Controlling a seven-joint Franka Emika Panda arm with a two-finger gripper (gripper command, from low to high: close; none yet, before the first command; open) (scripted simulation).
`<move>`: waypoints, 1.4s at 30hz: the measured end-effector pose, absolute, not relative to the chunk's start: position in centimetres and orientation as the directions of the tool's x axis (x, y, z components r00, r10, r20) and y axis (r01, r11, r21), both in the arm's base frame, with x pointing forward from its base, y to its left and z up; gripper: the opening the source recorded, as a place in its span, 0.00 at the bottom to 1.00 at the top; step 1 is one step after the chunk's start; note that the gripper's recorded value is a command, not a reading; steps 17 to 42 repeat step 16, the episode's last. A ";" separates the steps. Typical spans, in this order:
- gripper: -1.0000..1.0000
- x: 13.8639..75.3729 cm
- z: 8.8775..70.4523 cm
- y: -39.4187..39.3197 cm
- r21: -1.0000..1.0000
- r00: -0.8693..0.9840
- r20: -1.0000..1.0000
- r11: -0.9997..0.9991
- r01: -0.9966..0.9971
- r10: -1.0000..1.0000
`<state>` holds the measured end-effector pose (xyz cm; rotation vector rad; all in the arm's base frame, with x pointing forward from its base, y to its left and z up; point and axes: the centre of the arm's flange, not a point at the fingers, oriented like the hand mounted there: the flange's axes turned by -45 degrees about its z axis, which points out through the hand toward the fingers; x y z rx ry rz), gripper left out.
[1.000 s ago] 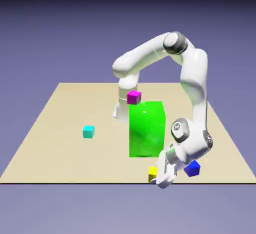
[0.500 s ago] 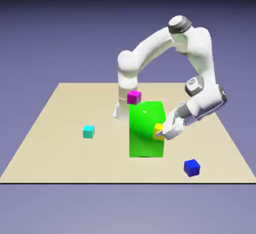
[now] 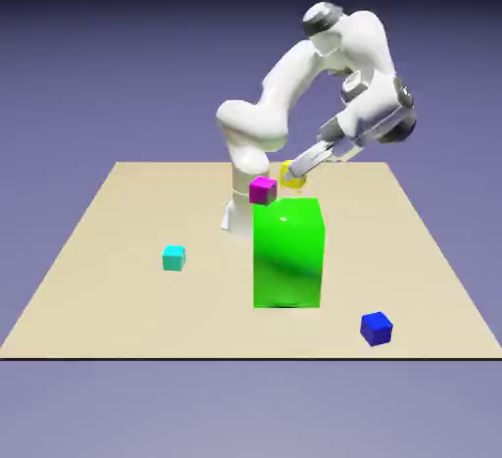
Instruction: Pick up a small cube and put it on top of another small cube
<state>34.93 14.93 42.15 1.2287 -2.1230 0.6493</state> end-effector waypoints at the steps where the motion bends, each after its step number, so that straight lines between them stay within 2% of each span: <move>1: 0.00 34.1 42.4 14.4 -0.101 -0.396 0.697 0.465 -0.880 -0.598; 8: 0.00 29.9 43.0 11.6 -0.001 -0.379 0.678 0.516 -0.857 -0.629; 12: 0.00 28.6 38.4 9.3 0.000 -0.378 0.679 0.515 -0.857 -0.629; 13: 1.00 28.2 37.4 8.7 -0.001 -0.379 0.679 0.515 -0.857 -0.629; 42: 1.00 28.6 38.5 9.3 0.001 -0.378 0.679 0.515 -0.857 -0.630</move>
